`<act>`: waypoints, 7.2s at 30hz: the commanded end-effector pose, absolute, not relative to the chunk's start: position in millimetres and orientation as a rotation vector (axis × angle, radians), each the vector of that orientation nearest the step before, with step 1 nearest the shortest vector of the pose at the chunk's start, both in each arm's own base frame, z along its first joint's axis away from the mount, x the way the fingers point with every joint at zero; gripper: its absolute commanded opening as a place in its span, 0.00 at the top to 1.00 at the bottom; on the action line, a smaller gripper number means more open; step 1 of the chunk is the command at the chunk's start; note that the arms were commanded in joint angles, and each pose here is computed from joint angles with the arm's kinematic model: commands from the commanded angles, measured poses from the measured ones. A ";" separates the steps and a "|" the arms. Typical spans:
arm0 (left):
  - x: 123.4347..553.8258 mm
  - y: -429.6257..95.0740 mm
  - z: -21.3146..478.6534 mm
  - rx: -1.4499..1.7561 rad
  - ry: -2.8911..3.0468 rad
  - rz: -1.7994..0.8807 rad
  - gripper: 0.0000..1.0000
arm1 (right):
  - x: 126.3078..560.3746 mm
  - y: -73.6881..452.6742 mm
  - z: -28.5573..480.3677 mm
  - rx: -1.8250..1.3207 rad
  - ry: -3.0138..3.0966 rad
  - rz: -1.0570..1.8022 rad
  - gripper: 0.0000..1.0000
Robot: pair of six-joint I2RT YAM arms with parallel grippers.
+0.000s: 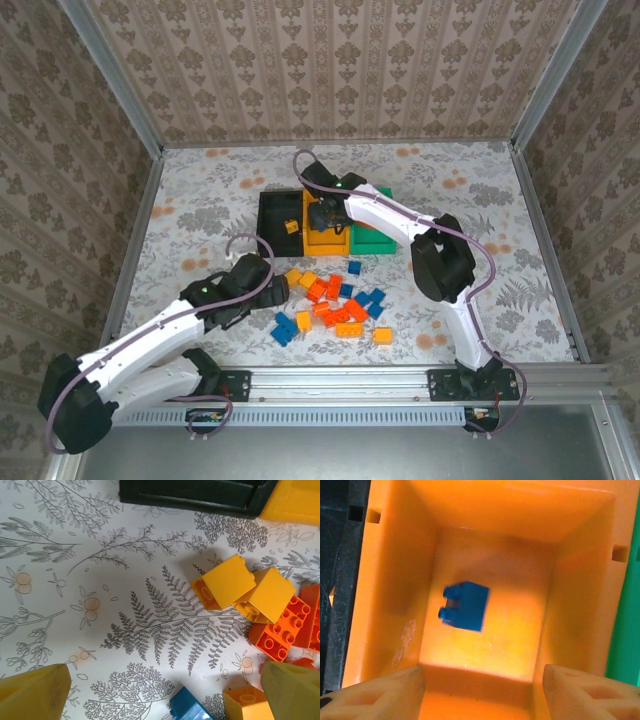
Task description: Sort the legos into containers by color
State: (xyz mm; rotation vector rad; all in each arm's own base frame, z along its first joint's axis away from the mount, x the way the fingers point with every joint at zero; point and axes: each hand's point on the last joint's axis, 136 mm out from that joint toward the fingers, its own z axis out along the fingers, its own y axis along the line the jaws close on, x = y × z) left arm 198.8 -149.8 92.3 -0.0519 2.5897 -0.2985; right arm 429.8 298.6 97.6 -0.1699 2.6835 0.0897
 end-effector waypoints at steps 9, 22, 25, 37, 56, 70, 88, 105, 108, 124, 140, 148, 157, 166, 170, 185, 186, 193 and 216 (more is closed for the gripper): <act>250.0 -200.6 87.6 0.120 2.556 -0.271 0.09 | 386.4 267.3 150.1 -0.079 2.598 0.224 0.32; 281.3 -211.2 51.2 -0.021 2.598 -0.337 0.14 | 349.2 216.3 179.2 0.029 2.521 0.282 0.31; 275.2 -201.3 42.1 -0.057 2.628 -0.287 0.21 | 347.7 208.2 188.1 0.054 2.498 0.295 0.31; 225.4 -146.6 44.1 -0.152 2.662 -0.234 0.27 | 345.6 203.2 189.5 0.078 2.488 0.324 0.31; 237.3 -170.2 19.8 -0.117 2.743 -0.241 0.53 | 342.2 187.2 187.7 0.114 2.483 0.290 0.29; 280.5 -177.8 125.7 -0.056 2.554 -0.289 0.60 | 333.8 172.3 176.9 0.172 2.499 0.296 0.29; 404.1 -185.7 112.2 -0.098 2.561 -0.101 0.37 | 296.0 143.2 157.2 0.227 2.551 0.286 0.27; 304.8 -242.6 191.6 0.100 2.382 -0.491 0.00 | 234.6 153.6 89.8 0.125 2.782 0.333 0.28; 279.5 -240.3 178.3 0.109 2.397 -0.509 0.00 | 224.5 157.2 73.0 0.080 2.826 0.317 0.31; 233.8 -205.0 129.1 0.013 2.479 -0.472 0.00 | 239.9 159.6 36.1 0.069 2.852 0.104 0.33; 232.1 -197.7 129.4 -0.003 2.470 -0.456 0.00 | 244.3 120.1 50.6 0.226 2.767 0.042 0.32; 231.7 -195.4 126.8 -0.010 2.471 -0.444 0.00 | 261.0 144.9 36.8 0.262 2.793 0.096 0.25; 229.5 -187.1 127.2 -0.028 2.471 -0.433 0.00 | 265.0 130.8 16.7 0.345 2.814 -0.009 0.46; 224.6 -175.6 122.8 -0.051 2.483 -0.405 0.00 | 267.9 122.8 33.9 0.254 2.798 0.051 0.63; 219.7 -165.7 123.5 -0.063 2.482 -0.383 0.00 | 275.9 150.4 73.4 0.081 2.746 0.224 0.65; 196.6 -139.4 115.3 -0.140 2.512 -0.377 0.00 | 376.3 291.7 129.9 -0.176 2.621 0.314 0.65; 195.0 -138.8 114.6 -0.137 2.520 -0.375 0.00 | 385.9 294.1 125.6 -0.167 2.623 0.282 0.64; 188.1 -136.2 107.2 -0.125 2.558 -0.362 0.00 | 428.3 306.2 107.4 -0.104 2.640 0.206 0.59; 196.7 -143.1 106.6 -0.148 2.516 -0.411 0.00 | 288.8 223.0 106.8 0.103 2.631 0.316 0.27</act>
